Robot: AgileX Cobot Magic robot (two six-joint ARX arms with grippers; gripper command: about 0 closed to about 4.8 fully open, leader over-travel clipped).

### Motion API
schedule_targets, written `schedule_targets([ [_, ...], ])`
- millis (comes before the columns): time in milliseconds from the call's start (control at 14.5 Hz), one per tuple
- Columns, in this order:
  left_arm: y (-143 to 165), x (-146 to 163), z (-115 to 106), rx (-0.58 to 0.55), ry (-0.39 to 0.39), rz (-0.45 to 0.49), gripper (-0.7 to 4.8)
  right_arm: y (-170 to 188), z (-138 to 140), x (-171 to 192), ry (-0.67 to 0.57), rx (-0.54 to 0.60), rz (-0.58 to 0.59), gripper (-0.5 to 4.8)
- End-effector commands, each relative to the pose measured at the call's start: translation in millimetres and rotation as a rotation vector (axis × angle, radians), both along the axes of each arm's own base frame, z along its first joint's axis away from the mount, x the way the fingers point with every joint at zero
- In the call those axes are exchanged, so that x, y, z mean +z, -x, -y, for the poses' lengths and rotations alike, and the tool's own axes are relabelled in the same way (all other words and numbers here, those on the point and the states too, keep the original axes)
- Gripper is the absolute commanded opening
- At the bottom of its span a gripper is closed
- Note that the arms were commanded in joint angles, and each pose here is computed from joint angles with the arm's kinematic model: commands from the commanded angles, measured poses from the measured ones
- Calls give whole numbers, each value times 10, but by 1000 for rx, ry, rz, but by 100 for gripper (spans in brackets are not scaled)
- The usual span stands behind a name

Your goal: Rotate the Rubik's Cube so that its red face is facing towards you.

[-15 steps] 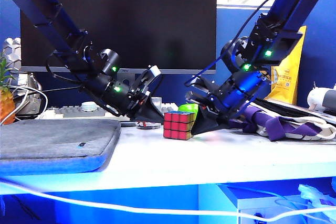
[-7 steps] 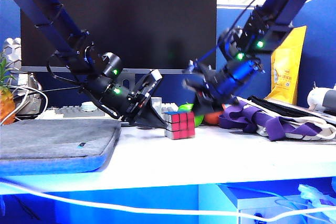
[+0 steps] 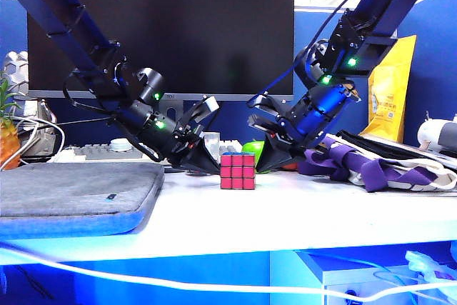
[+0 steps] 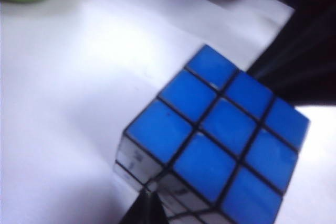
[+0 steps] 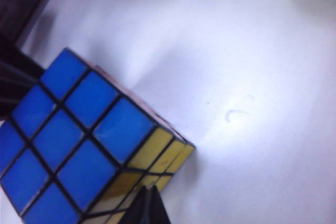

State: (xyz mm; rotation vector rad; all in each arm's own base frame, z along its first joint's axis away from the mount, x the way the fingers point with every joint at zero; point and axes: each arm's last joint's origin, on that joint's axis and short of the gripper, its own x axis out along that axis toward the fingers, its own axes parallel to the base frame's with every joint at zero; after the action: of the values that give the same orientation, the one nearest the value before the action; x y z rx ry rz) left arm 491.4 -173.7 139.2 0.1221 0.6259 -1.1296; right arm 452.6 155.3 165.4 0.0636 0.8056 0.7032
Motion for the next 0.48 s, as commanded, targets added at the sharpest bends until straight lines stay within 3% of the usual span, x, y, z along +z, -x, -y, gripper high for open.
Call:
schedule_targets([
  [69, 4, 89, 43, -21, 26, 26, 21, 1, -45, 41, -24, 31, 26, -2],
  [481, 24, 142, 39, -27, 30, 6, 21, -20, -49, 62, -30, 28, 57, -2],
])
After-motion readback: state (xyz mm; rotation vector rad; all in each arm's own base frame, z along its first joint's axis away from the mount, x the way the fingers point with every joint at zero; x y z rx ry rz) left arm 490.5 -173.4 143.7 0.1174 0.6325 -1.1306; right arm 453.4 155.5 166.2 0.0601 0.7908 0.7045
